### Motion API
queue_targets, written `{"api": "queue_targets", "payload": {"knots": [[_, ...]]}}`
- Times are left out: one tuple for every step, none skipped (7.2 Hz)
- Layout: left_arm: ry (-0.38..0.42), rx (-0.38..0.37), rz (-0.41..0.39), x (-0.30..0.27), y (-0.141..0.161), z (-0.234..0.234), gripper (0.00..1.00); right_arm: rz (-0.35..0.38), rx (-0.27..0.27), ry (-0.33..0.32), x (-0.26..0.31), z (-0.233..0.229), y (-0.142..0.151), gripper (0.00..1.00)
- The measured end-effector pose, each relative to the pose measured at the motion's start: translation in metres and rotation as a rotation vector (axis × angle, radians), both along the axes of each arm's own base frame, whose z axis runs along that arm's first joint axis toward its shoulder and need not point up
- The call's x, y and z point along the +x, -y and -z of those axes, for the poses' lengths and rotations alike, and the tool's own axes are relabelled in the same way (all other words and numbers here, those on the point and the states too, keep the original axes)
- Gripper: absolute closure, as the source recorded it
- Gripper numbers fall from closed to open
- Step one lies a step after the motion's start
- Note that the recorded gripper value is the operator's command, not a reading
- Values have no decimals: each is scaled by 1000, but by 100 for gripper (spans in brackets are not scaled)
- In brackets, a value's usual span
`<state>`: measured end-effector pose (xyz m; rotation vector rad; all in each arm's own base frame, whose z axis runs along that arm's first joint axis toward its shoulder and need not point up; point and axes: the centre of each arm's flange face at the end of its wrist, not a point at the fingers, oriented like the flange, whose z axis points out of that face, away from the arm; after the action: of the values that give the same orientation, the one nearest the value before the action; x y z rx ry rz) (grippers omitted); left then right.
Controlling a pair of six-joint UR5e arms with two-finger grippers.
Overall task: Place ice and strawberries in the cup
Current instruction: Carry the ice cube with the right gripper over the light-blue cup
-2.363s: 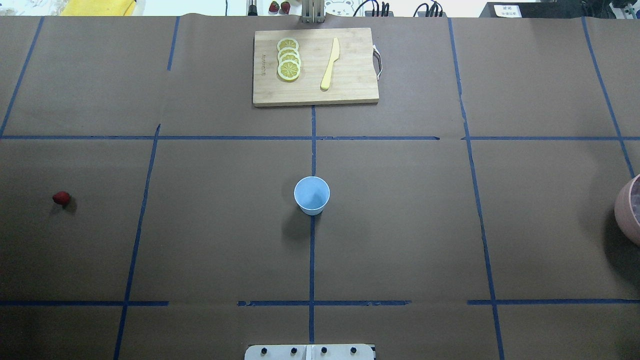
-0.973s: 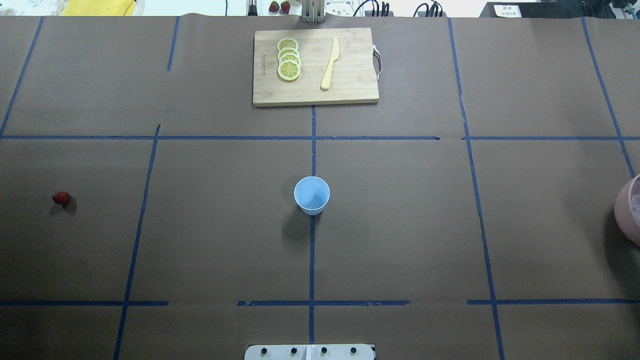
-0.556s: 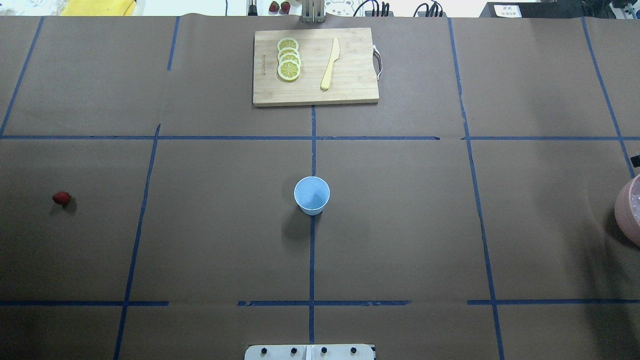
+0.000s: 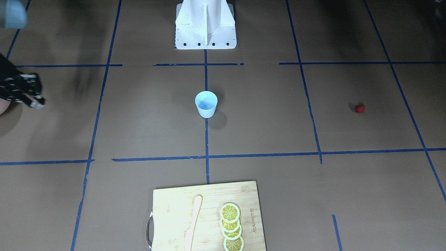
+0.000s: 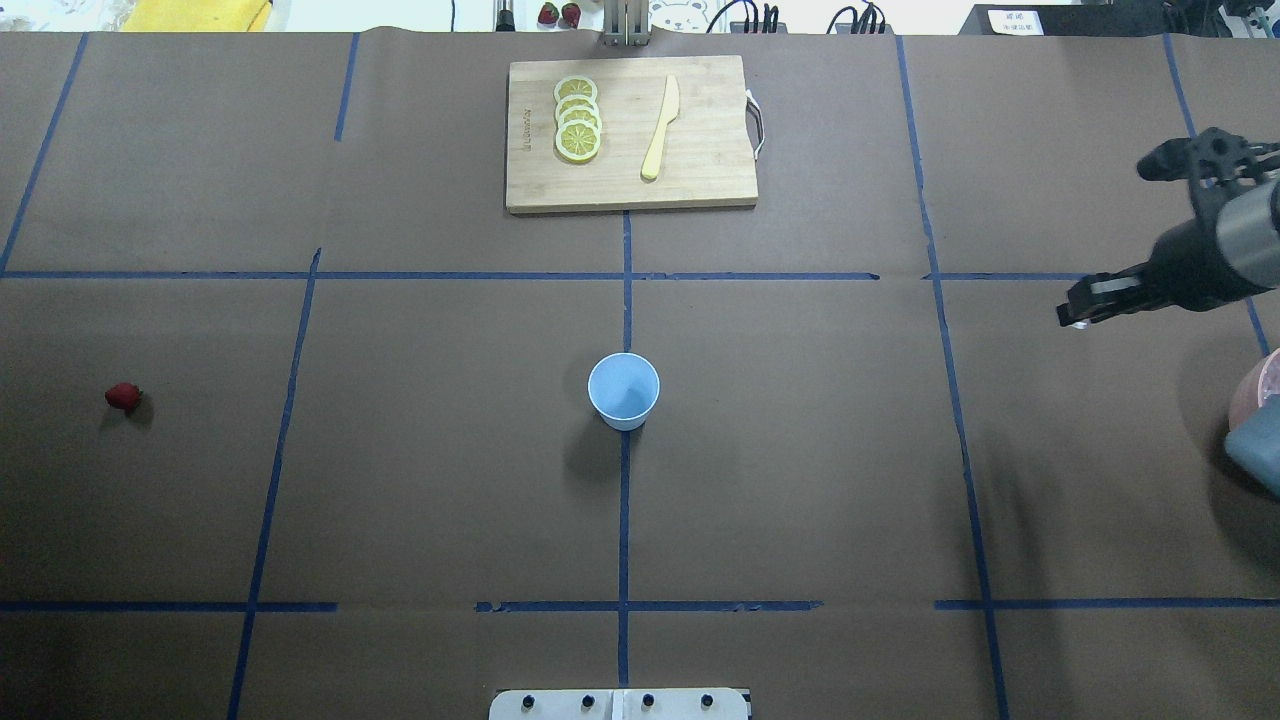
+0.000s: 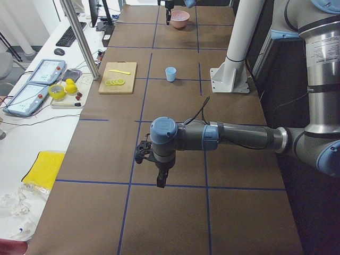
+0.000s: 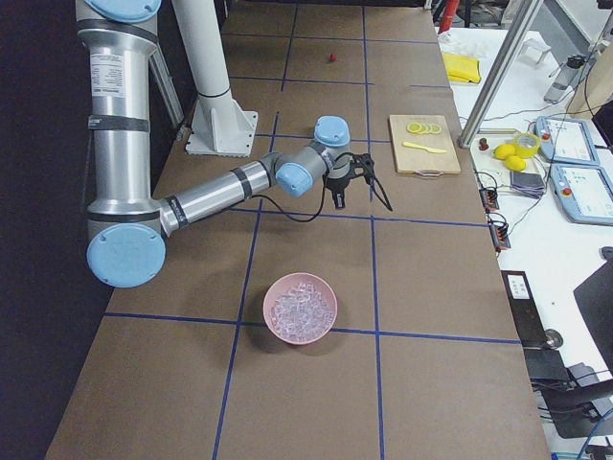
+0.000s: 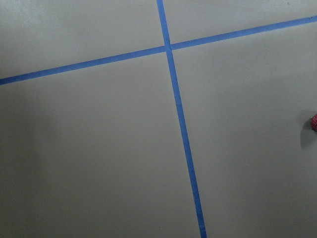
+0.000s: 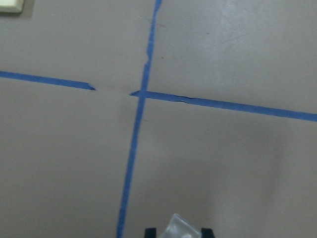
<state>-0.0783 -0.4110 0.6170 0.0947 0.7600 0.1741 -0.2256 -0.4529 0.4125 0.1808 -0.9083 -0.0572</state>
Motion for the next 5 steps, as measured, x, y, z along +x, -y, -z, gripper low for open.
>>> {"api": "queue_targets", "payload": {"knots": [[0, 0, 0, 0, 0, 0, 0, -23, -33, 16, -48, 42, 2, 100], [0, 0, 0, 0, 0, 0, 0, -42, -70, 8, -95, 93, 3, 100], [0, 0, 0, 0, 0, 0, 0, -56, -95, -26, -141, 145, -7, 100], [0, 0, 0, 0, 0, 0, 0, -72, -104, -57, -187, 190, -26, 100], [0, 1, -1, 0, 0, 0, 0, -90, -115, -60, -221, 227, -45, 100]]}}
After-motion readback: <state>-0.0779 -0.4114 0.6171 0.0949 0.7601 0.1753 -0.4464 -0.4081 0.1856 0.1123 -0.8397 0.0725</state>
